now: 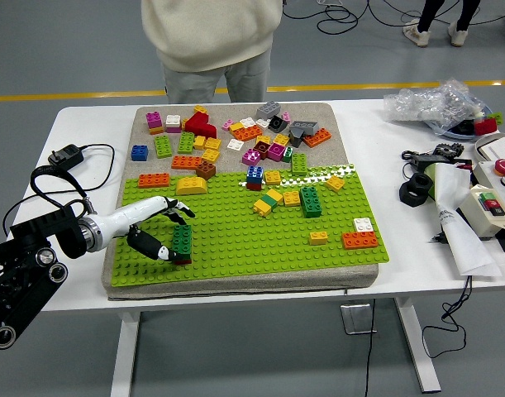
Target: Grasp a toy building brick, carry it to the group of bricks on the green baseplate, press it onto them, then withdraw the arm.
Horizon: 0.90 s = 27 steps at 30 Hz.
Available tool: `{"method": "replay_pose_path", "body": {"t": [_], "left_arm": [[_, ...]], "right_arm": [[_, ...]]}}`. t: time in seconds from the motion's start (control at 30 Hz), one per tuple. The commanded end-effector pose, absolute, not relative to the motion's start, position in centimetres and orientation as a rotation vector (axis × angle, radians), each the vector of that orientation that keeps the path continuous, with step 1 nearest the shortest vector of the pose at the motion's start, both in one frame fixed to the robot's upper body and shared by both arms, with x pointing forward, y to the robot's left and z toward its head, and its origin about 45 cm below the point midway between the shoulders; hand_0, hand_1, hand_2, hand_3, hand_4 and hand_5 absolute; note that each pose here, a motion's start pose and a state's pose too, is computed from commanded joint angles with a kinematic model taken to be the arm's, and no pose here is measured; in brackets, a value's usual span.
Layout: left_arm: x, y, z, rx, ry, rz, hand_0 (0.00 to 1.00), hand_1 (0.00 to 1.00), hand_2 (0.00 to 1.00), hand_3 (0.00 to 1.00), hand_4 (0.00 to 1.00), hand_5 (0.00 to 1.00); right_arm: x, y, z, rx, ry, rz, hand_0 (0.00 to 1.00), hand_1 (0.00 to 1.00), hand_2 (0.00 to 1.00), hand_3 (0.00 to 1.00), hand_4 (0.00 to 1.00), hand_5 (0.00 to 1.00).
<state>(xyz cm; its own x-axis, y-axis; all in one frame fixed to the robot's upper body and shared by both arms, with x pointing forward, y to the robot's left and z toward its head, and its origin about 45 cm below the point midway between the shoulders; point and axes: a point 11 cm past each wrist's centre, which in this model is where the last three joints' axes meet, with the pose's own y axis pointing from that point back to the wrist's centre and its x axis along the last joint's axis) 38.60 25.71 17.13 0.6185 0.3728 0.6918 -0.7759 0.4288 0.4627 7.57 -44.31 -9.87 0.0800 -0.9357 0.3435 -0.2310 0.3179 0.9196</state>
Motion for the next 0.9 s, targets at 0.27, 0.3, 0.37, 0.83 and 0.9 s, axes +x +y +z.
{"method": "replay_pose_path", "body": {"t": [0.27, 0.3, 0.37, 0.83, 0.9], "left_arm": [[38.84, 25.78, 17.26, 0.851, -0.549, 0.779, 0.892, 0.799, 0.623, 0.800, 0.892, 0.059], [38.87, 25.78, 17.31, 0.850, -0.551, 0.781, 0.890, 0.798, 0.626, 0.799, 0.892, 0.055], [38.90, 25.77, 17.37, 0.849, -0.553, 0.782, 0.890, 0.798, 0.626, 0.799, 0.892, 0.055], [38.97, 25.69, 17.39, 0.847, -0.550, 0.781, 0.896, 0.804, 0.638, 0.799, 0.928, 0.098], [39.00, 25.71, 17.40, 0.847, -0.550, 0.782, 0.900, 0.806, 0.648, 0.804, 0.939, 0.105]], "right_arm": [[7.55, -44.34, -9.86, 1.155, -1.415, -0.759, 0.773, 0.699, 0.744, 0.764, 0.998, 0.767], [7.54, -44.35, -9.86, 1.155, -1.415, -0.759, 0.773, 0.699, 0.744, 0.764, 0.998, 0.767], [7.53, -44.36, -9.86, 1.154, -1.415, -0.760, 0.773, 0.699, 0.744, 0.764, 0.998, 0.767], [7.59, -44.38, -9.84, 1.155, -1.416, -0.760, 0.773, 0.699, 0.743, 0.764, 0.998, 0.768], [7.64, -44.37, -9.84, 1.155, -1.418, -0.760, 0.772, 0.699, 0.742, 0.764, 0.998, 0.768]]}}
